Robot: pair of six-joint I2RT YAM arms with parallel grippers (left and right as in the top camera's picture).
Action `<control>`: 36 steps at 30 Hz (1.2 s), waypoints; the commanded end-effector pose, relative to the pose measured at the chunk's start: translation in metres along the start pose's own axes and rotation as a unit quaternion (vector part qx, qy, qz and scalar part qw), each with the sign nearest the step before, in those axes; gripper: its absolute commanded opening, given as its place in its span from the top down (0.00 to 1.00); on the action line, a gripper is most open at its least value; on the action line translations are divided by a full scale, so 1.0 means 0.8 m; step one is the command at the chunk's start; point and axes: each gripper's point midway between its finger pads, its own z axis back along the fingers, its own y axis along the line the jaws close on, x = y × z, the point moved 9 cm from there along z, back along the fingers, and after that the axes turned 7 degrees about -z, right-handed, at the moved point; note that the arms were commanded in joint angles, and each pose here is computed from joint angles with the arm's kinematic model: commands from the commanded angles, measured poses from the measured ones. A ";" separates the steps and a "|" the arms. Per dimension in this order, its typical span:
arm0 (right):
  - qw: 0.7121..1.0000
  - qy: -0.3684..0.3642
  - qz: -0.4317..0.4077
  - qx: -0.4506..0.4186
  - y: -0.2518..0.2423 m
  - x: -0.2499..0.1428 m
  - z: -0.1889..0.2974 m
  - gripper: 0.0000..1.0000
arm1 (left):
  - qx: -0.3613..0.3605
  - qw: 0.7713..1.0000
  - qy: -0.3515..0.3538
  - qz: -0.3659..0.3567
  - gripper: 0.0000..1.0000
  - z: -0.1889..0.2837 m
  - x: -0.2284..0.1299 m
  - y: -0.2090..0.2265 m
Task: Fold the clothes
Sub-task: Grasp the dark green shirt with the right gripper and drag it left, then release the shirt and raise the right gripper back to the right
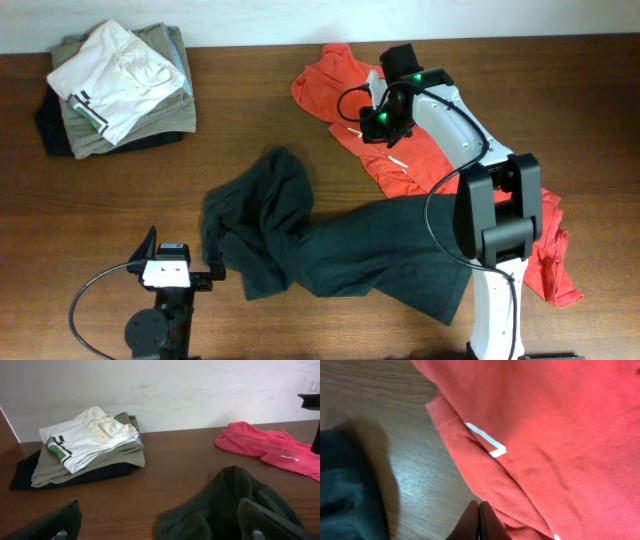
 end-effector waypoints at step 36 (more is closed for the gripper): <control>0.910 -0.188 -0.344 -0.133 -0.285 -0.046 0.418 0.96 | 0.001 1.000 0.001 -0.006 0.01 0.000 -0.003 0.000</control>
